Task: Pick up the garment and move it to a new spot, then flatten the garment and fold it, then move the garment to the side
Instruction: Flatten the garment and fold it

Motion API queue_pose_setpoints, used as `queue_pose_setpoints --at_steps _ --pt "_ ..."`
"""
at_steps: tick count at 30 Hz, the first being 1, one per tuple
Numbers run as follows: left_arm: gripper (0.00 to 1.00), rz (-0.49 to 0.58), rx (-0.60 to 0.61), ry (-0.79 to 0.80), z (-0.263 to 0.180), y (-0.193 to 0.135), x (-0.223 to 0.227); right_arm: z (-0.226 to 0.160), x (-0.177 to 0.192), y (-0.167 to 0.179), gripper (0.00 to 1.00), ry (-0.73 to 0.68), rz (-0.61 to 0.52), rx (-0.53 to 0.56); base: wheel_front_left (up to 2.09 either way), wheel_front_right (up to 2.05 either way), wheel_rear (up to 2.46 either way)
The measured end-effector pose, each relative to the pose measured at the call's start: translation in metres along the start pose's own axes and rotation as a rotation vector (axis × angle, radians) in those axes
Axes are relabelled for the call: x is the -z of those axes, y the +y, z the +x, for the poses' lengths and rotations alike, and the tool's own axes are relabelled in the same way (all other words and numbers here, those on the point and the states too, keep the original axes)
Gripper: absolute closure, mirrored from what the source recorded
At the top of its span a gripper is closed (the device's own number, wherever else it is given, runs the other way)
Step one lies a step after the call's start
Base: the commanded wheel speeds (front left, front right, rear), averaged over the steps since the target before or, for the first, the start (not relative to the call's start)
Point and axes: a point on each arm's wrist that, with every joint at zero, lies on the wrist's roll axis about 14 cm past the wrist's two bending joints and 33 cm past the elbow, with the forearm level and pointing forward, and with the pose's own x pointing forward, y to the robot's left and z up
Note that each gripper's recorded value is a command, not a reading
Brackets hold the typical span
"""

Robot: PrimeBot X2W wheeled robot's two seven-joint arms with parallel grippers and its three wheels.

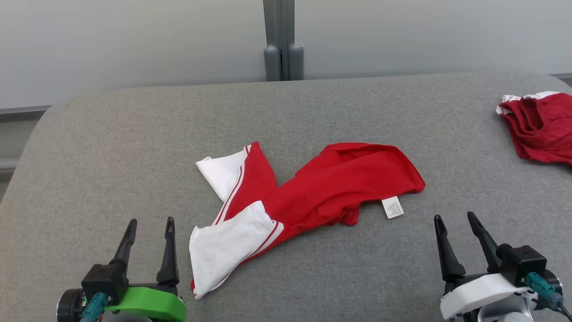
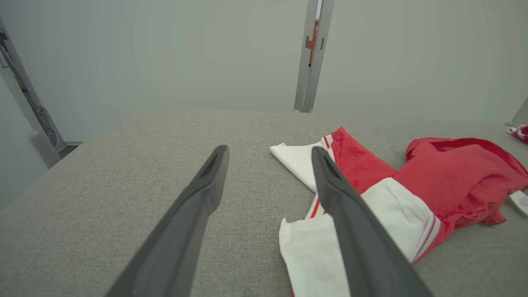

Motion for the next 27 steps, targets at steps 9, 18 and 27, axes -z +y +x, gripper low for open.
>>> queue_pose_setpoints --at_steps 9,18,27 --pt "0.0 0.011 -0.052 -0.066 -0.003 0.013 -0.02 0.017 -0.004 -0.009 0.0 0.007 -0.073 -0.027 0.0 0.0 0.0" --pt "0.0 0.02 -0.064 -0.065 -0.001 0.019 -0.02 0.059 -0.007 -0.02 0.0 0.034 -0.18 -0.075 0.0 0.0 0.0" --pt "0.0 0.011 -0.075 -0.041 0.007 0.021 -0.011 0.1 0.028 -0.027 0.0 0.168 -0.216 -0.103 0.0 0.0 0.0"
